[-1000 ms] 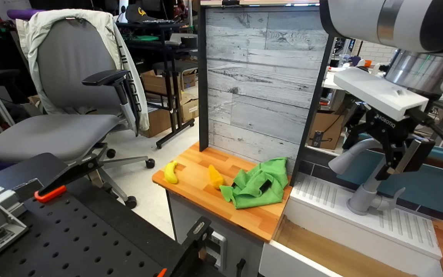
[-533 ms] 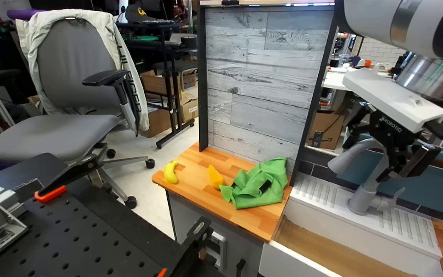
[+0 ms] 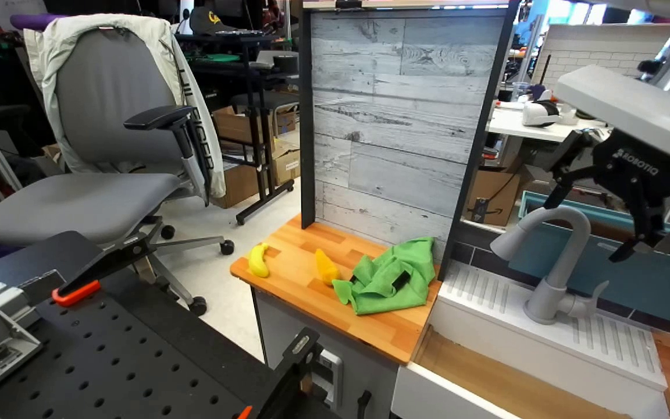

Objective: Move the tap nozzle to the right

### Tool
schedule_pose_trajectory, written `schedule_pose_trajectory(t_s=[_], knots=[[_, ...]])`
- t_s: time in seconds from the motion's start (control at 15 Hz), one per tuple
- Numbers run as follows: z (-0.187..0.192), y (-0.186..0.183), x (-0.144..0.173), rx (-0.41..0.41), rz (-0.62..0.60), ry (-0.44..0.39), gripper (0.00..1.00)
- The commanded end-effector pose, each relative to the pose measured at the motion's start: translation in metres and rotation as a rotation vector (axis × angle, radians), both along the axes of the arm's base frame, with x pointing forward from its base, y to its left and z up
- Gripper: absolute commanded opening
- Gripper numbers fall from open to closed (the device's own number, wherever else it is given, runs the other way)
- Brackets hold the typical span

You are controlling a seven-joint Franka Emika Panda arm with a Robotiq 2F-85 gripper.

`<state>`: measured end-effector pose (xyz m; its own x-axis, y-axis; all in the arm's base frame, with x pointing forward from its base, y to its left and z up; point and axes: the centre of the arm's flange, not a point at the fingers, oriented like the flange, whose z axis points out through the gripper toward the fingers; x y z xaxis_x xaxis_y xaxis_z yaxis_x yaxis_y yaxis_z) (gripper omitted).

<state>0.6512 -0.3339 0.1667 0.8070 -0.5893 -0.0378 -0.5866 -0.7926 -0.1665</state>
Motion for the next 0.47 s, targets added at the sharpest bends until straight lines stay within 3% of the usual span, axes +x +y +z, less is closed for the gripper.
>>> schedule_pose_trajectory(t_s=[0.0, 0.2, 0.27, 0.4], knots=[[0.037, -0.002, -0.040, 0.019, 0.052, -0.029, 1.00], [0.052, -0.007, -0.054, 0.033, 0.093, -0.027, 1.00], [0.036, -0.015, -0.029, 0.002, 0.065, -0.022, 1.00], [0.043, -0.016, -0.037, 0.005, 0.077, -0.023, 1.00]])
